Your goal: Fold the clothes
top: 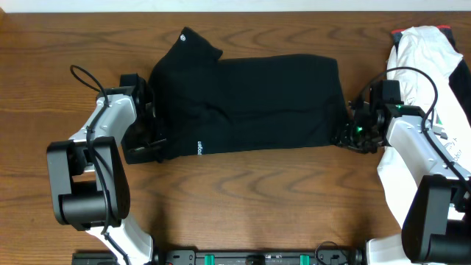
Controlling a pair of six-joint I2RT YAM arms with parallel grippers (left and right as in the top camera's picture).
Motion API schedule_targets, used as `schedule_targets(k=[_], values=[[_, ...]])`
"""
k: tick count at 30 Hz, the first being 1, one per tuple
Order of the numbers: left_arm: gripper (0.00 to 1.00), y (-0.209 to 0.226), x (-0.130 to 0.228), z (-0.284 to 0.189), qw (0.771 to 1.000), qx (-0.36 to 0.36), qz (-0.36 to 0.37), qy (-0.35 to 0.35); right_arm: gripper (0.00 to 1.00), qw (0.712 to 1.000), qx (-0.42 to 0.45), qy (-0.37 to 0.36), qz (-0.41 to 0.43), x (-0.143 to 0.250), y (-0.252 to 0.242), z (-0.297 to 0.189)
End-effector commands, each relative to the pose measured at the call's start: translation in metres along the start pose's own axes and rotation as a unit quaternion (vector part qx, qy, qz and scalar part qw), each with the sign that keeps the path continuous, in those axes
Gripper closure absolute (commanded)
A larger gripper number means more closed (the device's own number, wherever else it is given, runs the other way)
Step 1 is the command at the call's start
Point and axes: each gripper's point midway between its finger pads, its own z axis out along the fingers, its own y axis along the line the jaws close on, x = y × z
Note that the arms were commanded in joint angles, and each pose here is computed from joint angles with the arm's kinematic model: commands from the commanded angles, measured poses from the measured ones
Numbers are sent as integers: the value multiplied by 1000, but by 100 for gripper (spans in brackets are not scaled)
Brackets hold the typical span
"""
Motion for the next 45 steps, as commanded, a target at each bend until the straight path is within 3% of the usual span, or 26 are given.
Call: schedule_targets(k=[1,6,18,22,24,25,31,43,45], values=[[94,13,-1,-4,1000,-17,-13,-7,60,999,34,-22,21,-9,-14,-5],[94,25,-3,-5,999,-15,-33,-7,57,996,72,-27,41,-10,-28,-2],[94,28,-2,-6,999,-15,-39,-5,65,998,26,-25,59,-28,-20,41],[94,28,-2,-6,999,-15,-39,-5,82,998,35,0,60,-18,-23,53],[94,28,-2,-6,999,-15,-39,-4,98,996,58,12,65,-11,-32,54],[94,28,-1,-6,999,-15,-39,-3,99,994,81,17,67,-8,-40,53],[94,35,-3,-8,999,-15,-49,-6,99,977,193,47,74,14,-81,37],[94,55,-4,-13,997,-13,-82,-3,94,975,200,55,77,18,-83,35],[94,56,-5,-15,996,-13,-85,-3,89,975,204,54,77,18,-85,35]])
